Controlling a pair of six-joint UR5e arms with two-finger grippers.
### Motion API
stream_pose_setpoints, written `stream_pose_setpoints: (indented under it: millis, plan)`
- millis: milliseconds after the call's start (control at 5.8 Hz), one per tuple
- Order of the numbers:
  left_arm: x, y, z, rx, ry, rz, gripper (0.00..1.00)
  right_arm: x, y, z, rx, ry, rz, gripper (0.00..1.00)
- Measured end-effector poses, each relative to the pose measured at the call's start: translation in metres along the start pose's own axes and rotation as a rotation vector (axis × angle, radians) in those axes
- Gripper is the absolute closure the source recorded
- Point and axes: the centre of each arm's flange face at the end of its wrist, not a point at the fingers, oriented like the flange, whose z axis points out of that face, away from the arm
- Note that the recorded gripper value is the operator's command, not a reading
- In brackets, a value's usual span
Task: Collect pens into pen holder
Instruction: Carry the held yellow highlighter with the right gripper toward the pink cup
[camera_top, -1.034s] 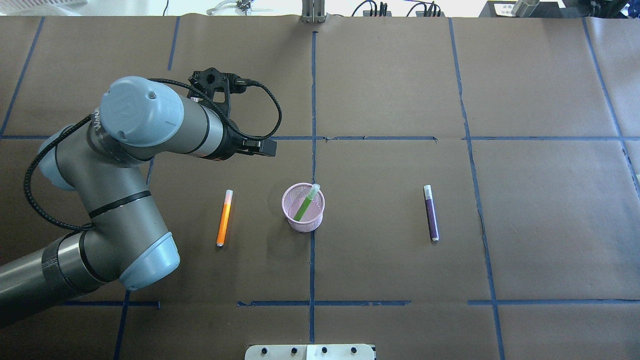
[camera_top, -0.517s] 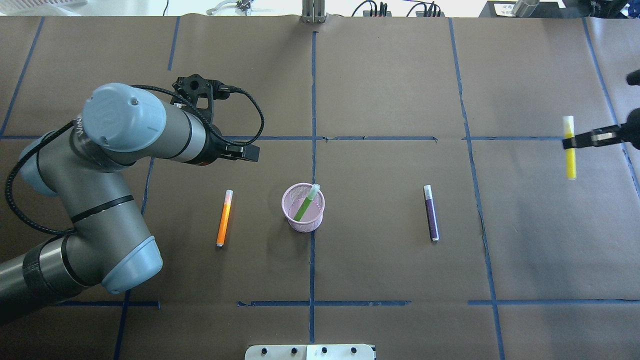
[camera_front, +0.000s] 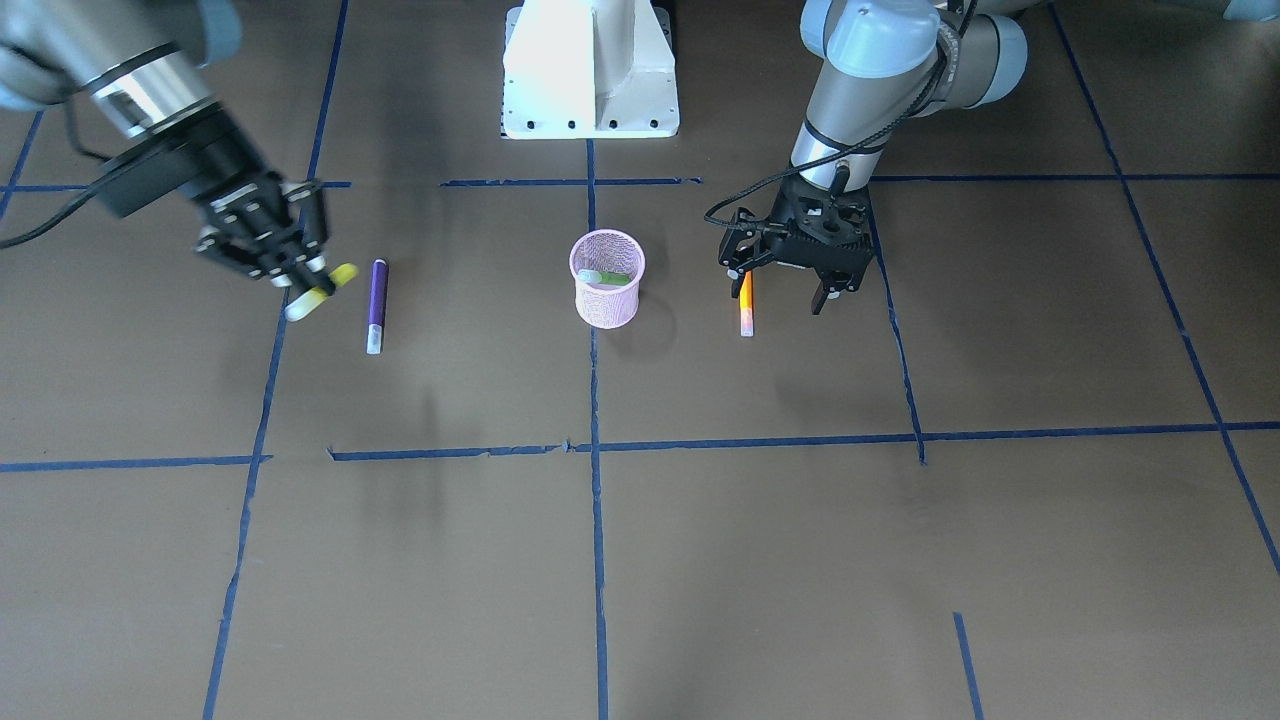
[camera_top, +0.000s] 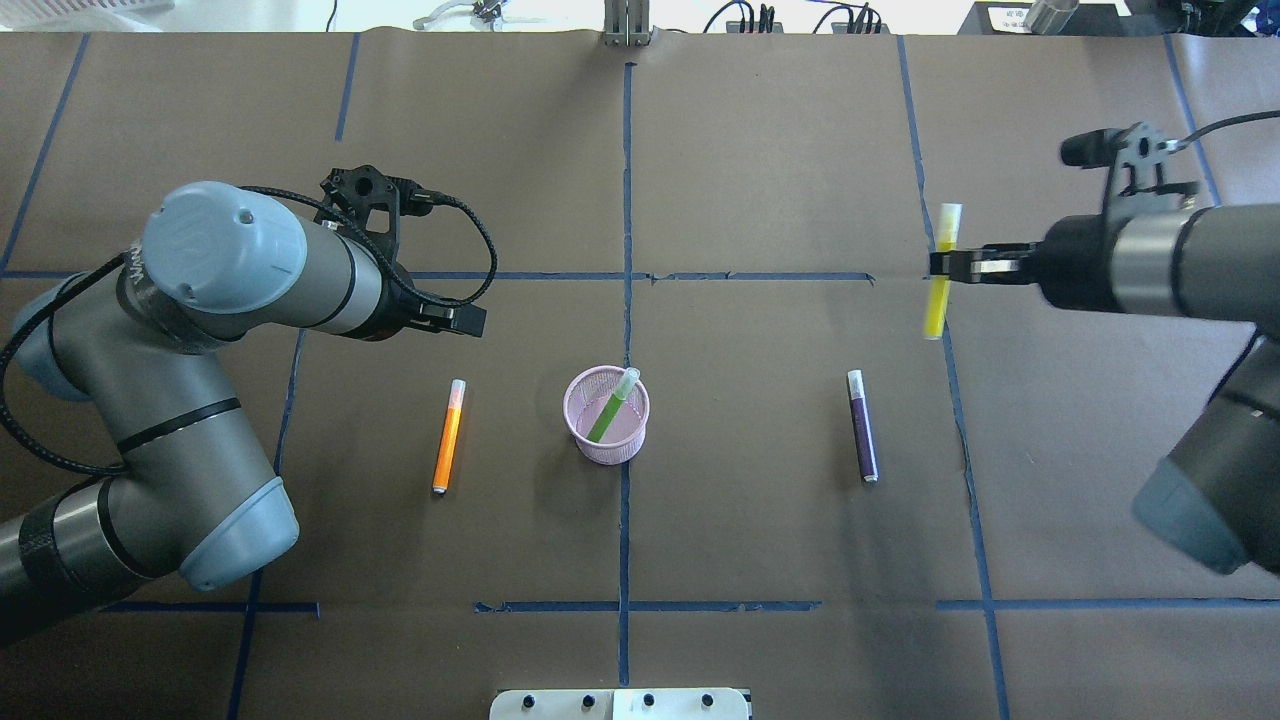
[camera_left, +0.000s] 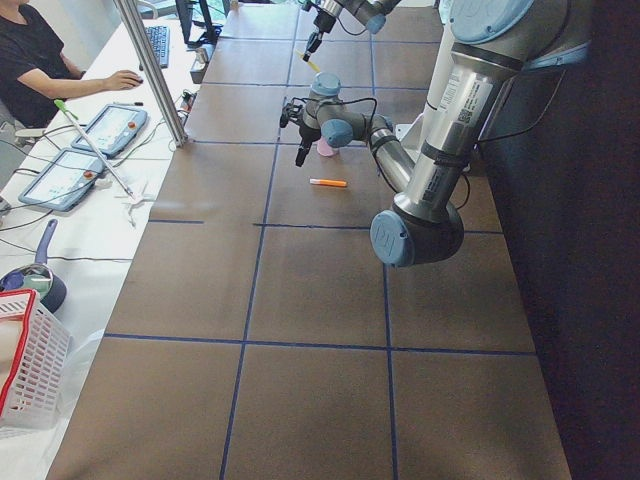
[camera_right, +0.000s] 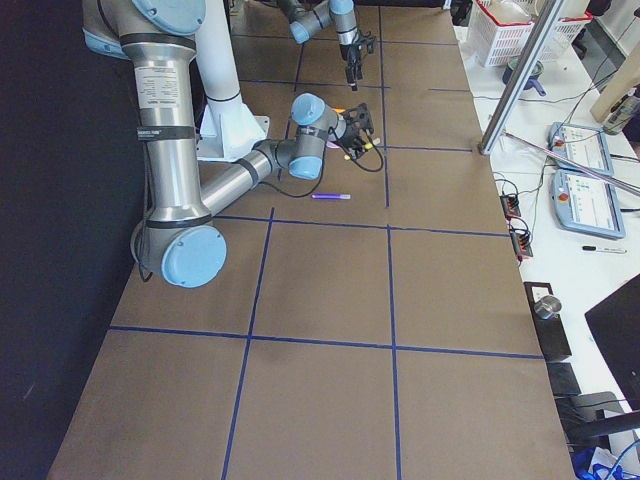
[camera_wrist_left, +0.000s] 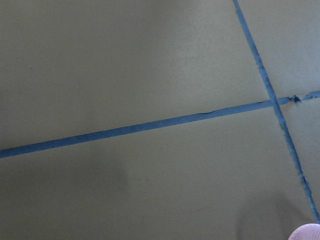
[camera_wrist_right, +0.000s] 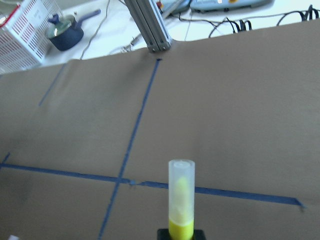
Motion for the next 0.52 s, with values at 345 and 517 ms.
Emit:
stream_pose_setpoints:
  millis: [345,517]
  plan:
    - [-0.003,0.003,0.009,-0.012,-0.012,0.001,0.01,-0.136,0.058,0.021,0.185,0.072,-0.015,1.00]
    - [-0.003,0.004,0.009,-0.013,-0.012,0.001,0.01,-0.173,0.088,0.028,0.255,0.119,-0.011,1.00]
